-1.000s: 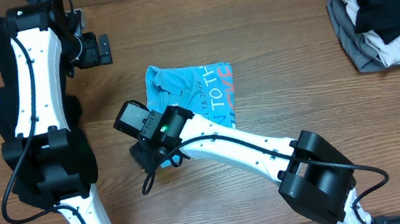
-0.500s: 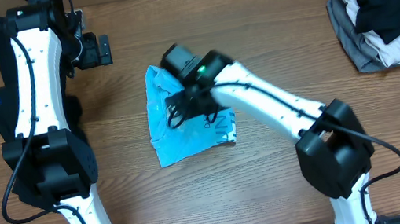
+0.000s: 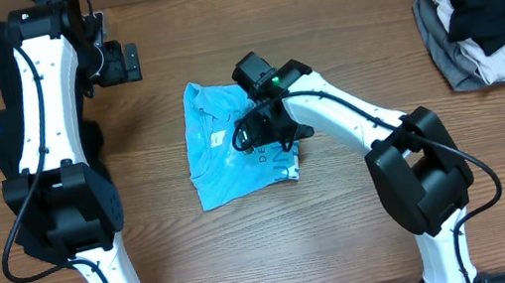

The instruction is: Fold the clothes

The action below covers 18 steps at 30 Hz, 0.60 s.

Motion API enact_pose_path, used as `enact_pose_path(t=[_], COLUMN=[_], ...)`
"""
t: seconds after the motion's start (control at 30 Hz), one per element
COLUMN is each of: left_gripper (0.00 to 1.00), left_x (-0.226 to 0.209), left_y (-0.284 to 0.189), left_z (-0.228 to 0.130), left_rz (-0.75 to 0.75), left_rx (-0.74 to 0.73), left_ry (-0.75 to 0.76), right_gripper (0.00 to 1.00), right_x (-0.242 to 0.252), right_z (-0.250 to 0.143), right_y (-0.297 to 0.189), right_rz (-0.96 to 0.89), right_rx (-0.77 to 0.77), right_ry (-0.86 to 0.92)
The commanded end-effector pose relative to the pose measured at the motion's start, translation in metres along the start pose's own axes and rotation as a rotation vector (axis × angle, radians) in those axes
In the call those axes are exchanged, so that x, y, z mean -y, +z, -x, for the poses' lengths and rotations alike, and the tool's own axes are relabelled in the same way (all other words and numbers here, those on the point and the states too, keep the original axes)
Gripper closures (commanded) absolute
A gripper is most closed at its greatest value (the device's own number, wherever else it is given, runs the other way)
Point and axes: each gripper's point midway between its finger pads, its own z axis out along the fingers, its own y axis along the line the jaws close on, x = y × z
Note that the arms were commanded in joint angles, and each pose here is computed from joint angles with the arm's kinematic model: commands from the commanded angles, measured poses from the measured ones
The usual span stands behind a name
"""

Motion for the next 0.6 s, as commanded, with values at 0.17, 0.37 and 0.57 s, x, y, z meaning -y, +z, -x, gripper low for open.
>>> enact_pose_path(t=[0.17,0.37,0.57], left_gripper=[0.0,0.0,0.0], left_x=[0.0,0.0,0.0], left_y=[-0.01,-0.01,-0.01], left_z=[0.005,0.004,0.004], left_rz=[-0.006,-0.005,-0.005], left_rx=[0.027,0.026,0.026], left_ry=[-0.03,-0.03,-0.03], right_gripper=[0.01,0.01,0.01], right_x=[0.016,0.033,0.053], right_z=[-0.007,0.0,0.007], right_y=[0.024,0.022,0.02], right_rz=[-0.021,-0.024,-0.028], right_rx=[-0.041,-0.037,-0.034], right_ry=[0.009,0.047,0.087])
